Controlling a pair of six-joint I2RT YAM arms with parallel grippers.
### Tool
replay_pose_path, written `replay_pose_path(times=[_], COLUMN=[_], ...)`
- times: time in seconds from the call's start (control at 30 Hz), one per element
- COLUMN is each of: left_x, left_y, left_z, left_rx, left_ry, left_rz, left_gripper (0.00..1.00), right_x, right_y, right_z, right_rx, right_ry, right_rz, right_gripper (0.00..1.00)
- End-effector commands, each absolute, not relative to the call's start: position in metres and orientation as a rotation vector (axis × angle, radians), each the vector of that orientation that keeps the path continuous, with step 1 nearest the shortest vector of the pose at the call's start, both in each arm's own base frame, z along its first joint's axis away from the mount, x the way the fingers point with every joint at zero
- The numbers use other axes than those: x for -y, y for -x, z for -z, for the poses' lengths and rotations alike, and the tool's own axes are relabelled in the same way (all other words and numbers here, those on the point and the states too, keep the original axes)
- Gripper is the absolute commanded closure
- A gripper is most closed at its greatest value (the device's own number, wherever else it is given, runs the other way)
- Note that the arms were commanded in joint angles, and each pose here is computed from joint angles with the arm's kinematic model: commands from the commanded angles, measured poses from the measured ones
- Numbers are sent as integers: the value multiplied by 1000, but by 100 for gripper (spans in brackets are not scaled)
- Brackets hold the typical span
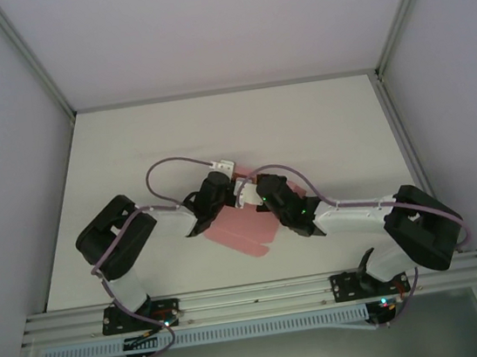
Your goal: Assemble paper box
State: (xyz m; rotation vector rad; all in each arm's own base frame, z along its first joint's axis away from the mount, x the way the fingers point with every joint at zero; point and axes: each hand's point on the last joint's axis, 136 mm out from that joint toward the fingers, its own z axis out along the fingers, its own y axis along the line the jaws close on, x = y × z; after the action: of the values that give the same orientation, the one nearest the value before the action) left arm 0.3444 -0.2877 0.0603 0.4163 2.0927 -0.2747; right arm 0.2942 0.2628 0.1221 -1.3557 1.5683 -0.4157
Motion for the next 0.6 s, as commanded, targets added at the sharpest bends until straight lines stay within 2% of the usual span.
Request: replay_pose_path(times=[0.0, 0.03, 0.13, 0.23, 0.37, 0.47, 0.5, 0.53, 0.57], left_x=[177, 177, 193, 210, 225, 233, 237, 241, 246], left_y=[-366, -366, -364, -357, -348, -346, -345, -344, -342], left_z=[-47, -45, -35, -34, -42, -45, -47, -50, -53], left_rx=[-2089, -2094, -2118, -2104, -2056, -2043, -2039, -2032, -2020], left_ry=[-53, -51, -121, -209, -300, -339, -356, -367, -384], left_rz=[-202, -192, -101, 22, 138, 182, 205, 232, 265], left_gripper=[100, 100, 88, 85, 91, 97, 99, 100, 100], right_x=[-228, -228, -231, -237, -240, -252, -256, -258, -260], right_y=[-281, -282, -280, -275, -279, -278, -277, -276, -273], right_z=[-90, -90, -90, -86, -93, -123, -141, -157, -173], right_rx=[-1683, -1683, -1678, -1680, -1671, -1644, -1628, -1611, -1594], right_ry=[1443, 1441, 1450, 1480, 1428, 1316, 1257, 1210, 1167], right_rz=[532, 534, 510, 457, 462, 336, 281, 232, 180], right_gripper=[100, 100, 100, 100, 100, 100, 93, 81, 74])
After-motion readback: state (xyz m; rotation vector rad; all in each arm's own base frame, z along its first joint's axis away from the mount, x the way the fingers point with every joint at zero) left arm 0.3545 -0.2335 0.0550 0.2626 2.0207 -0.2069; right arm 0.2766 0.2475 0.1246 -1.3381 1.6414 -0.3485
